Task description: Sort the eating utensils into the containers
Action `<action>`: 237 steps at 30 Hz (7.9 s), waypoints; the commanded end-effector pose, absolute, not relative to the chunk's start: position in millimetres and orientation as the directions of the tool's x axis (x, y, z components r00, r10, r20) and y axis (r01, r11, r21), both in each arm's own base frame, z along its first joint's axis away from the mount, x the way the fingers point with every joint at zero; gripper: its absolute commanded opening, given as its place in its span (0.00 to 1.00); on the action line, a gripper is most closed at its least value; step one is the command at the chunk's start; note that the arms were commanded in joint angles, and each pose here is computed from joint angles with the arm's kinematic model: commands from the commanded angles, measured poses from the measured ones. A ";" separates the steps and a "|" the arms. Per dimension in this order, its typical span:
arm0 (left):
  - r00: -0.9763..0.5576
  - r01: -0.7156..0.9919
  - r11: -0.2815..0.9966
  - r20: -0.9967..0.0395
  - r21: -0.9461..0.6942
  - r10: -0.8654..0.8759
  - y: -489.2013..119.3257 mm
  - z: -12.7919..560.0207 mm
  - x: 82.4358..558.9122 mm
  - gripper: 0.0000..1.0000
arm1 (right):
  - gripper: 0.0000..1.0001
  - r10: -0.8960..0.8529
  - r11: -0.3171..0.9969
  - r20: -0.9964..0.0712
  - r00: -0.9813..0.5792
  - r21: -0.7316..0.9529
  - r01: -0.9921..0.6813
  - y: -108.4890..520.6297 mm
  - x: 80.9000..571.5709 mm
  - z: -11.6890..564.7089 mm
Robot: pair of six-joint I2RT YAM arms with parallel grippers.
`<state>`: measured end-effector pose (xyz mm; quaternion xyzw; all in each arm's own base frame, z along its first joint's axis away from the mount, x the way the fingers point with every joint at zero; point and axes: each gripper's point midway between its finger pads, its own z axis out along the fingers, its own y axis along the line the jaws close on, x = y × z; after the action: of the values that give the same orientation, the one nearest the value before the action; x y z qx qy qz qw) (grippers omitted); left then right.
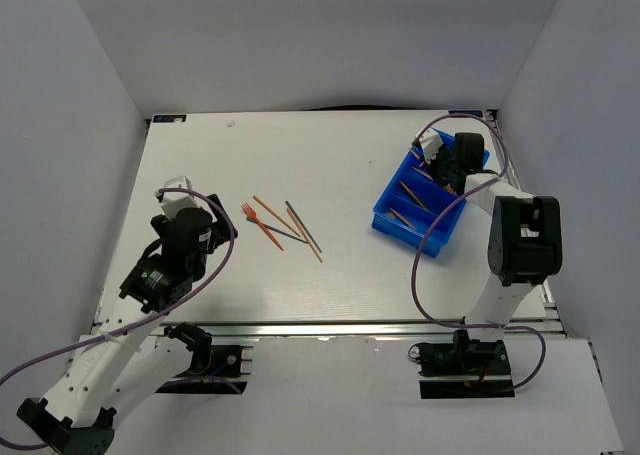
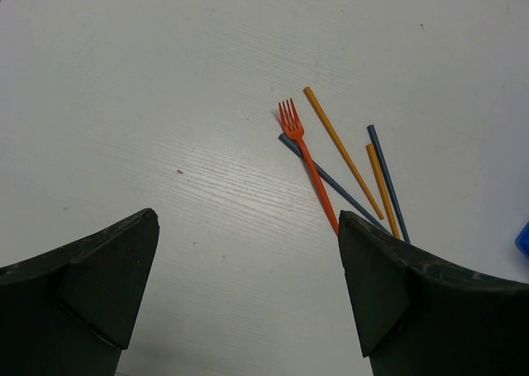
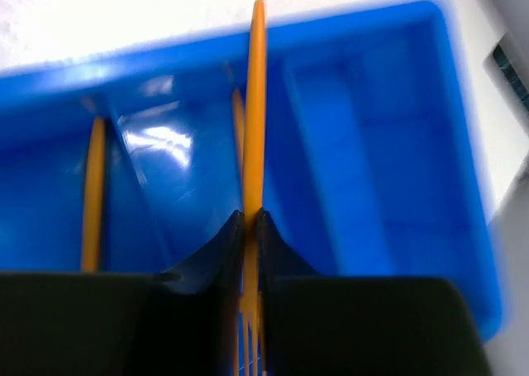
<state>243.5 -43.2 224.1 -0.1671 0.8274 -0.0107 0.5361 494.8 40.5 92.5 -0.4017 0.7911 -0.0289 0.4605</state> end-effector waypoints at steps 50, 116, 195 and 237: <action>-0.658 -0.551 0.834 -0.607 -0.013 -0.445 -123.9 35.1 365.7 0.36 | 0.84 0.062 0.835 -0.863 -0.502 0.320 -0.448 158.6 244.4 215.9; -0.674 -0.481 0.873 -0.605 -0.076 -0.424 -124.6 39.8 352.3 0.19 | 0.84 0.050 0.828 -0.845 -0.532 0.332 -0.451 160.5 239.7 203.5; -0.604 0.172 0.660 -0.608 -0.731 -0.516 -264.0 228.2 282.0 0.00 | 0.19 0.118 0.608 -0.789 -0.604 0.538 -0.584 373.9 262.1 205.1; -0.385 -0.100 0.976 -0.897 -0.194 -0.218 -90.0 228.3 241.7 0.98 | 0.11 -0.769 0.566 -0.601 -0.217 -0.484 -0.667 56.5 451.2 114.3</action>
<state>240.4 -86.8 221.6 -0.0995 0.8340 -0.0461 0.5408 460.3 56.8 110.4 -0.4548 0.7818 -0.0661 0.4214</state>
